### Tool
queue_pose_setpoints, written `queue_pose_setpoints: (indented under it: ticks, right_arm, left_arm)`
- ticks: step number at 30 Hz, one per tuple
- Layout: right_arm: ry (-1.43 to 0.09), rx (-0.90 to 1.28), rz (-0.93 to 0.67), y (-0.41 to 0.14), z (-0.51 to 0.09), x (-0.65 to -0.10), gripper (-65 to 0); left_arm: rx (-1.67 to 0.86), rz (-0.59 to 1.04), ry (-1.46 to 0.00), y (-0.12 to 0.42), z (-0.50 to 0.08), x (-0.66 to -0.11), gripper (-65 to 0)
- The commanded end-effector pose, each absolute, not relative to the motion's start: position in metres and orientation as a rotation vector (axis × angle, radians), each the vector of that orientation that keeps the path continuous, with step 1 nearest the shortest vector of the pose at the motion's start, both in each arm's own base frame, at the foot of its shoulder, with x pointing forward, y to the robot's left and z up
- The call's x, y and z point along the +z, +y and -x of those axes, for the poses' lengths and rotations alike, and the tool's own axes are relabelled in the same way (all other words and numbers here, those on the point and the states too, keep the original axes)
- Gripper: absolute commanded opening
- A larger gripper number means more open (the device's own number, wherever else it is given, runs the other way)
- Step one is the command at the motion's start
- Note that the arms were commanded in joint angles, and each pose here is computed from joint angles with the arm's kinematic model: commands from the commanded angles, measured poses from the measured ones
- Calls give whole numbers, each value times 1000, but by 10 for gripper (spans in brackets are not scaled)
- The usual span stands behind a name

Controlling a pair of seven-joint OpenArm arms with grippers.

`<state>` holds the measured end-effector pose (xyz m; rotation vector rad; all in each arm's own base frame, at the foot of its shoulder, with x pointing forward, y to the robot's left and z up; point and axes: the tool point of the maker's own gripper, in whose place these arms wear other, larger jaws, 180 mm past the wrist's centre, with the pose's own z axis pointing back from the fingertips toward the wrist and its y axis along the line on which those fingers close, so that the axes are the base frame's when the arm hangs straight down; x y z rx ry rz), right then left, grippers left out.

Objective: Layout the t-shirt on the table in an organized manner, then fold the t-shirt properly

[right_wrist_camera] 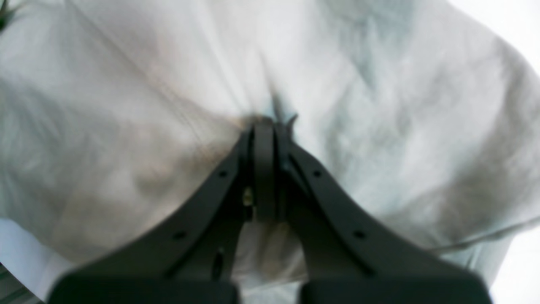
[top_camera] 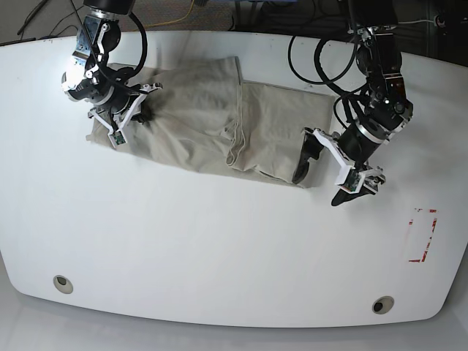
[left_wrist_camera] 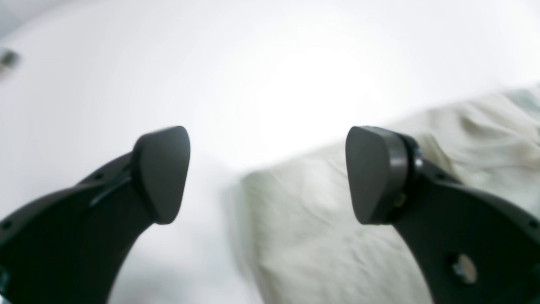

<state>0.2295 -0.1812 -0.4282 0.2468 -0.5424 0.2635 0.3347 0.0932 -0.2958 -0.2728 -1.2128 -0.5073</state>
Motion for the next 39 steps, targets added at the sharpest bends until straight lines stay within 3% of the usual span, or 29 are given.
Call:
queue_pose_setpoints:
  ticks: [1, 4, 6, 8, 20, 39]
  right_arm:
    - [-487, 276, -216, -187, -220, -434, -650]
    - [-489, 275, -218, -187, -221, -434, -650]
    - [-489, 275, -218, -187, -221, -434, -650]
    - [-489, 275, -218, -187, -221, -434, -650]
    - [-496, 279, -215, -187, -222, -431, -650]
    - [-636, 318, -208, -179, -245, -389, -650]
  left_arm:
    - [-531, 262, -1249, 89, -335, -289, -259]
    - [-542, 236, -1232, 91, -335, -294, -414]
    - [-539, 229, -1196, 91, -334, -306, -570]
    - [-543, 214, -1167, 93, -334, -315, -650]
    - [-582, 129, -1038, 105, -326, -354, -650]
    - [-694, 181, -831, 98, -275, -415, -650]
